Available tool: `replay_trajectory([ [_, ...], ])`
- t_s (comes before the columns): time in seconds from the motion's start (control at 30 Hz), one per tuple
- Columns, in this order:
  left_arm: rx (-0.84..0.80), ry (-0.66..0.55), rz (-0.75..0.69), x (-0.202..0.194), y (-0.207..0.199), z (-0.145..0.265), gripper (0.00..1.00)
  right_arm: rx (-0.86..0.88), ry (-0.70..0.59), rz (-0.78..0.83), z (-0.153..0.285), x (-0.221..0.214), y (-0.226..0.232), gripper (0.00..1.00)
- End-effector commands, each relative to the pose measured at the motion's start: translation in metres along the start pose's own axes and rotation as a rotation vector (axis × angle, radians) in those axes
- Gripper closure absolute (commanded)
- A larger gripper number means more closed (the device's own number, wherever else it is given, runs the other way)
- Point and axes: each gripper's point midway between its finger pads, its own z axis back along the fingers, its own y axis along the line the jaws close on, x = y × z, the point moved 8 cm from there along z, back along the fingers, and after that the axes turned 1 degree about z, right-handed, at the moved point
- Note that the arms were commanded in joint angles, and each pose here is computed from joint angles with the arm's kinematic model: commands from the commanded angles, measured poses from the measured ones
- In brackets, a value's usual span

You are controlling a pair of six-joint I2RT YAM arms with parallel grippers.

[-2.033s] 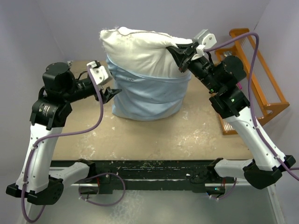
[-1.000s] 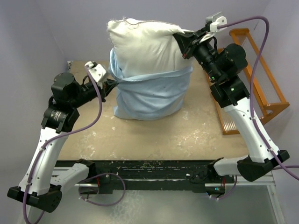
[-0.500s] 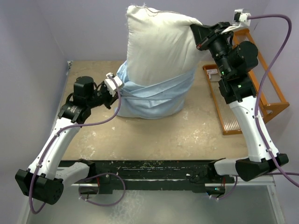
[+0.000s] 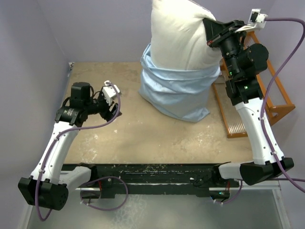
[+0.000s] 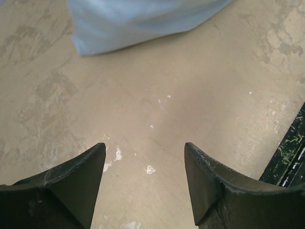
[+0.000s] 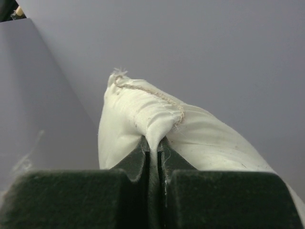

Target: Remove the pillowcase from the pillow

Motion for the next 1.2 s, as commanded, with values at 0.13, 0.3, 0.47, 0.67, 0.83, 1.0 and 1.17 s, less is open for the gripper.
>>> replay_trajectory([
  [0.13,-0.075,-0.155,0.12,0.017,0.05,-0.001,0.32,0.375,-0.237,-0.009,0.022,0.068,0.058,1.0],
  [0.3,-0.132,-0.19,0.119,0.016,0.052,-0.011,0.32,0.605,-0.184,-0.036,0.023,0.06,0.076,1.0],
  [0.47,-0.151,-0.19,0.1,0.003,0.043,-0.013,0.33,0.668,-0.201,-0.085,0.02,0.058,0.079,1.0],
  [0.67,-0.164,-0.221,0.094,-0.002,0.036,-0.014,0.33,0.738,-0.217,-0.17,0.015,0.055,0.082,1.0],
  [0.83,-0.188,-0.251,0.107,0.002,0.035,-0.015,0.35,0.738,-0.194,-0.21,0.012,0.044,0.078,1.0],
  [1.0,-0.25,-0.275,0.147,0.009,0.032,-0.017,0.37,0.743,-0.211,-0.25,0.011,0.035,0.073,1.0],
  [1.17,-0.327,-0.256,0.157,0.006,0.012,-0.027,0.42,0.751,-0.224,-0.278,0.009,0.033,0.072,1.0],
])
